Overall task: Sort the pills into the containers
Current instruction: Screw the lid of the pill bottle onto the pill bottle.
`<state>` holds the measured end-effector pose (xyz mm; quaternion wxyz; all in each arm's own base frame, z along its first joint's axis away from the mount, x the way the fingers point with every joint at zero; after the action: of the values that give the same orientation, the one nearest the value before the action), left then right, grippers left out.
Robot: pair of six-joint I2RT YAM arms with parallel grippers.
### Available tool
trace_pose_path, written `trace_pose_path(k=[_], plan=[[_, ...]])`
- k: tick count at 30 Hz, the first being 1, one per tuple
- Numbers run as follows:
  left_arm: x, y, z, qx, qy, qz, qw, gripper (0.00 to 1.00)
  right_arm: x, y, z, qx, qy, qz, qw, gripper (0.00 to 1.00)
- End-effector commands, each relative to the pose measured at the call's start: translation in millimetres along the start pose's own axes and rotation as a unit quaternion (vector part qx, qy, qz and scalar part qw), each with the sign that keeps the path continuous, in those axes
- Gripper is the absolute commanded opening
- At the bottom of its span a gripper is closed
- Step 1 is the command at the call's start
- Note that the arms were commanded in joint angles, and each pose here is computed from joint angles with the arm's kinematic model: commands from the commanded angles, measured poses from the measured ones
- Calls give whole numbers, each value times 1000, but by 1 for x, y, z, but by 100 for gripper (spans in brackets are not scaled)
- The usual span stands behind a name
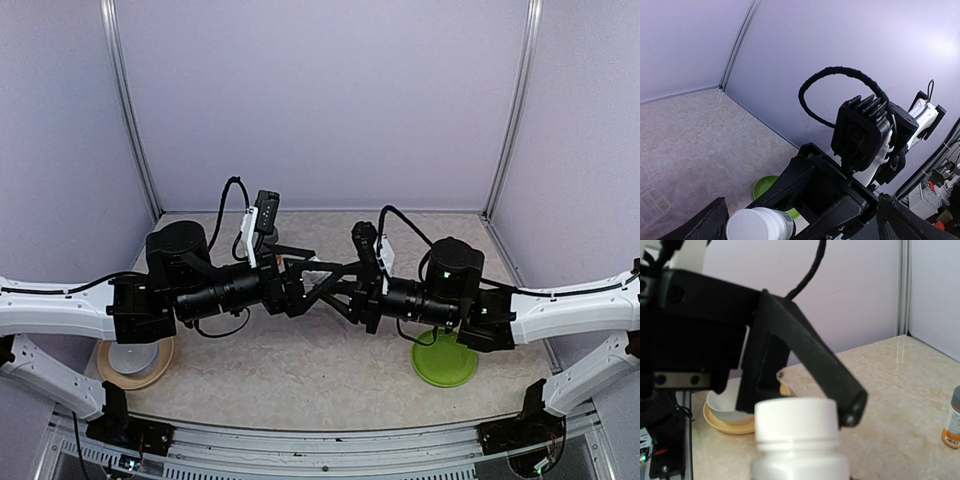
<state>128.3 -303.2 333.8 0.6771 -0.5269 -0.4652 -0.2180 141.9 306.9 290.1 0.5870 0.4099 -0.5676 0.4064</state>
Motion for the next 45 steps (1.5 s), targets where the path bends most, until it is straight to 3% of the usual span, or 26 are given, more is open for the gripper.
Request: trace_pose_path(k=[1, 17, 23, 30, 38, 45], plan=[[4, -6, -3, -8, -4, -3, 1000, 99, 1, 2, -10, 1, 11, -9, 1000, 10], [5, -12, -1, -37, -11, -3, 999, 99, -20, 11, -31, 49, 33, -24, 998, 10], [9, -3, 11, 8, -25, 4, 1000, 99, -9, 10, -17, 34, 15, -4, 999, 10], [13, 18, 20, 84, -9, 70, 994, 96, -3, 9, -1, 14, 11, 35, 999, 11], [10, 24, 12, 117, 39, 98, 988, 94, 4, 5, 6, -16, 15, 65, 998, 11], [13, 25, 8, 100, 39, 111, 988, 85, 4, 5, 7, -21, 20, 77, 997, 11]])
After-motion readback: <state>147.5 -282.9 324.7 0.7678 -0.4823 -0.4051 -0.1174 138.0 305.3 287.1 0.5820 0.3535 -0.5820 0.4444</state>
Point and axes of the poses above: each gripper's point midway between its finger pads, its own z axis back along the fingers, its own y axis along the line the jaws close on, x = y × z, the point moved 10 cm from there along z, back along the fingers, and after that the axes turned 4 degrees about z, right-handed, at the moved point
